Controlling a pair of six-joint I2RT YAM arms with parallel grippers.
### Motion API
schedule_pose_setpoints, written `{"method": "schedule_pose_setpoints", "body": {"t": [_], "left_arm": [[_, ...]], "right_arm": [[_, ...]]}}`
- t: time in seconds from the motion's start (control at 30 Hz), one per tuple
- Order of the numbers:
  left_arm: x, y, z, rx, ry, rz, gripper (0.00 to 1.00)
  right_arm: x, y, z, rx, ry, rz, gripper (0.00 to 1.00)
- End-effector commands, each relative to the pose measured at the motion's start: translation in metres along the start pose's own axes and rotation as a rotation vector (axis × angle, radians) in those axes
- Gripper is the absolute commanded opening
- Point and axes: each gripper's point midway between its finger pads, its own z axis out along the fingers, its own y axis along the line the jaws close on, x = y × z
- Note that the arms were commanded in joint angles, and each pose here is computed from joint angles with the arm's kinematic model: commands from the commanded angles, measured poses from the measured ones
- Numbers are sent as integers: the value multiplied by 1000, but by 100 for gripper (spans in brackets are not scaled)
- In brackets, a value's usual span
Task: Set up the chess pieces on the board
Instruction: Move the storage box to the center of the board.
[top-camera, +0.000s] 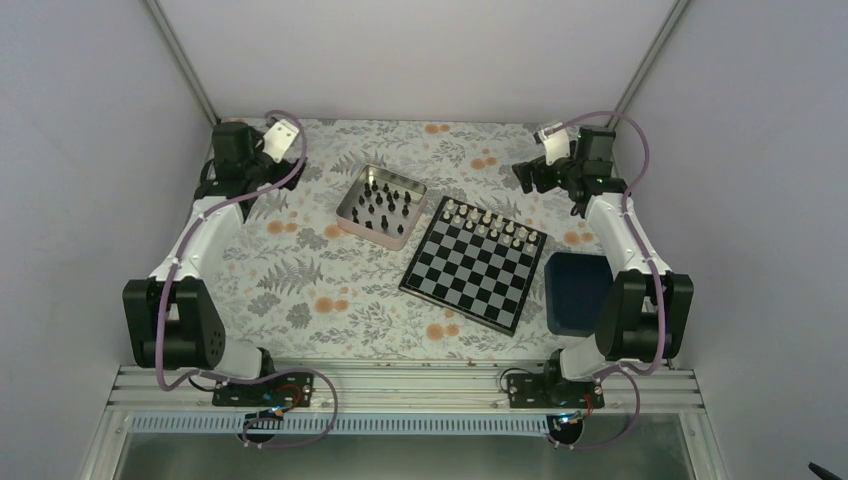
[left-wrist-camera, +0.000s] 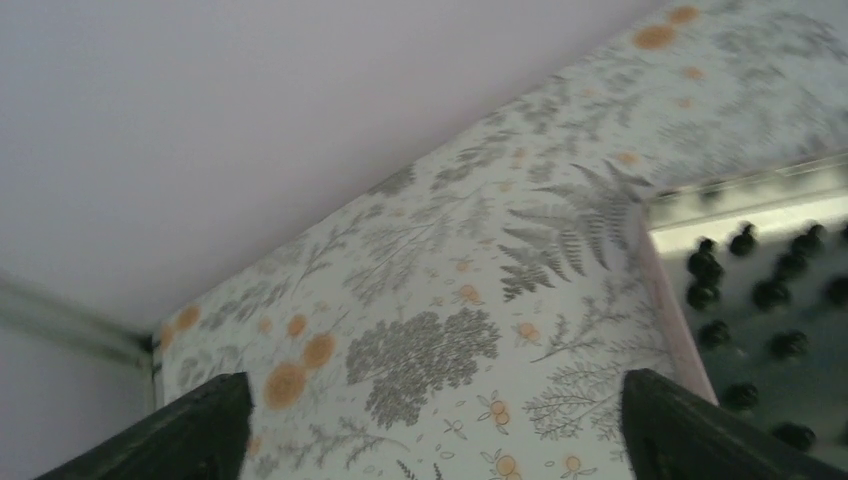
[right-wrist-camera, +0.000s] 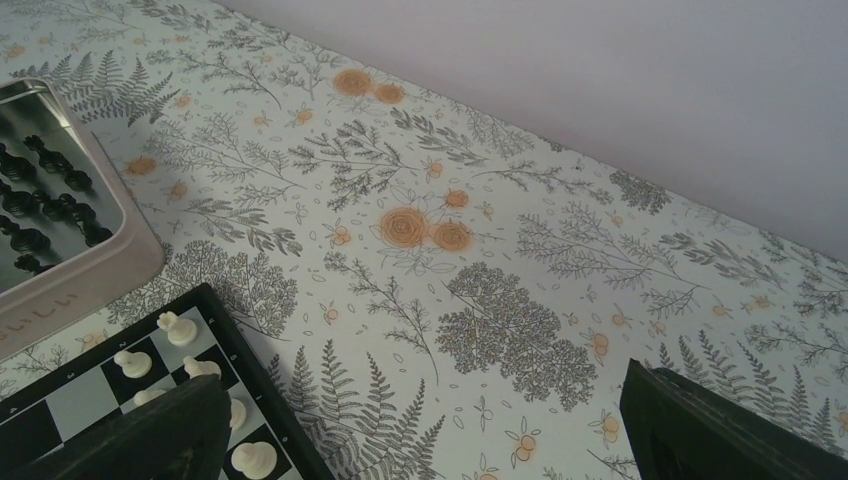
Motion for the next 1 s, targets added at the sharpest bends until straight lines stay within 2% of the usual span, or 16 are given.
{"method": "schedule_pose_setpoints", "body": {"t": [0.0, 0.1, 0.17, 0.2, 0.4, 0.67, 0.97], "left_arm": [[-19, -64, 3, 258, 15, 114, 80], [-11, -104, 14, 393, 87, 188, 44], [-1, -120, 23, 445, 146, 232, 14], [6, -126, 28, 466, 176, 249, 4], [37, -162, 34, 610, 271, 335, 2], [45, -186, 47, 641, 278, 339, 2], [60, -223, 65, 705, 360, 426, 2]], "right_arm": [[-4, 1, 5, -19, 8, -11, 100], [-4, 5, 4, -41, 9, -22, 100], [-1, 9, 2, -53, 11, -33, 100], [-1, 10, 1, -57, 13, -38, 100], [13, 17, -1, -80, 44, -59, 100], [32, 23, 1, -96, 87, -61, 100], [45, 22, 3, -81, 117, -70, 100]]}}
